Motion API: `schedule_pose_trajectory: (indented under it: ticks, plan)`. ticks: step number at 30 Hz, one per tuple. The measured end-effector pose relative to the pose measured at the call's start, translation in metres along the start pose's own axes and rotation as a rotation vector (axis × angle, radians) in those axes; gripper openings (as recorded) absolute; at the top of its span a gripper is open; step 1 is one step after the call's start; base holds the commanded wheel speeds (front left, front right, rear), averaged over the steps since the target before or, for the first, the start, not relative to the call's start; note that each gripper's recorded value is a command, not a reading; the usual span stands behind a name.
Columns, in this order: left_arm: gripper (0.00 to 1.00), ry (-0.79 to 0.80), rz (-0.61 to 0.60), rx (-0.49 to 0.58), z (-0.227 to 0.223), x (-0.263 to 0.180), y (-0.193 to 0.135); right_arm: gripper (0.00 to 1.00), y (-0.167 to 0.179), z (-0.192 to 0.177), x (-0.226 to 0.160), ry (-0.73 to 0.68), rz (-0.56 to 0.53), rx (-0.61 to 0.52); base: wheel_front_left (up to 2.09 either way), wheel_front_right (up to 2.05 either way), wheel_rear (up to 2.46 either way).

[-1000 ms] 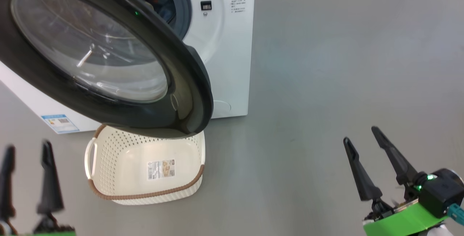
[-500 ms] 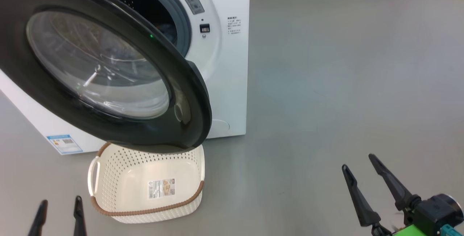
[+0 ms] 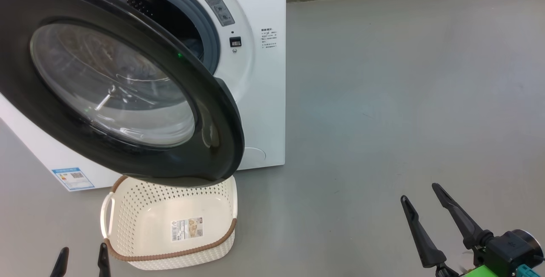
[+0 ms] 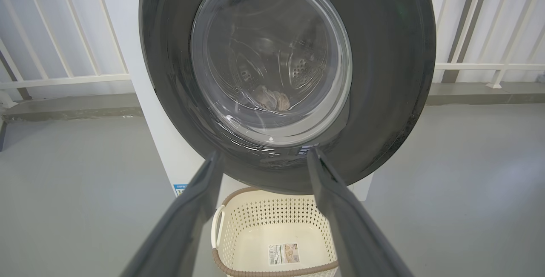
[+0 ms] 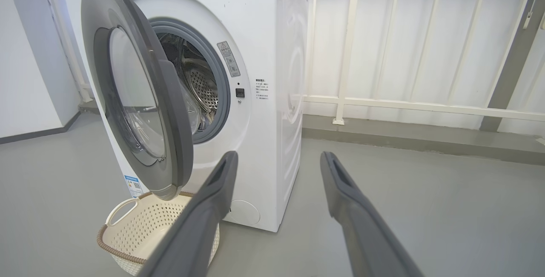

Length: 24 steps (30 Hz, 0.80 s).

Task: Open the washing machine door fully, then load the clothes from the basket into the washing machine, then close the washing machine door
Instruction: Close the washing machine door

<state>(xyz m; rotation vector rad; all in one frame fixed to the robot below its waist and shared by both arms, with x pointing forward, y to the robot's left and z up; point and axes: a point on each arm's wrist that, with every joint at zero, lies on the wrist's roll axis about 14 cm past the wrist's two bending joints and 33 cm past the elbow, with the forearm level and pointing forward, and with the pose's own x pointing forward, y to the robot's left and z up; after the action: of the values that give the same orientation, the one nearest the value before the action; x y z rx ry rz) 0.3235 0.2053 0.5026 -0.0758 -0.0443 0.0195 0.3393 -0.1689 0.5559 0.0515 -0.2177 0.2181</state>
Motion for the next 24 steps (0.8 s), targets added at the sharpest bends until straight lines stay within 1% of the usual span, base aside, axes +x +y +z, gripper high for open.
schedule_pose_trajectory:
  ticks: [19, 20, 21, 22, 24]
  plan:
    - [1.00, 0.027, 0.002, 0.002, -0.0085, -0.0021, -0.0004, 1.00, -0.0010, 0.0005, -0.0003, -0.004, -0.012, 0.007, 0.00, 0.00, 0.00]
    - [1.00, 0.027, 0.004, 0.002, -0.0087, -0.0022, -0.0001, 0.77, -0.0009, 0.0003, 0.0000, -0.004, -0.012, 0.007, 0.00, 0.00, 0.00]
    - [1.00, 0.028, 0.005, 0.002, -0.0089, -0.0023, 0.0000, 0.32, -0.0008, -0.0001, 0.0002, -0.003, -0.012, 0.008, 0.00, 0.00, 0.00]
    - [1.00, 0.029, 0.005, 0.002, -0.0090, -0.0026, 0.0000, 0.00, -0.0006, -0.0009, 0.0005, -0.001, -0.012, 0.011, 0.00, 0.00, 0.00]
    - [1.00, 0.030, 0.005, 0.002, -0.0094, -0.0033, -0.0002, 0.00, 0.0002, -0.0045, 0.0005, 0.010, -0.010, 0.018, 0.00, 0.00, 0.00]
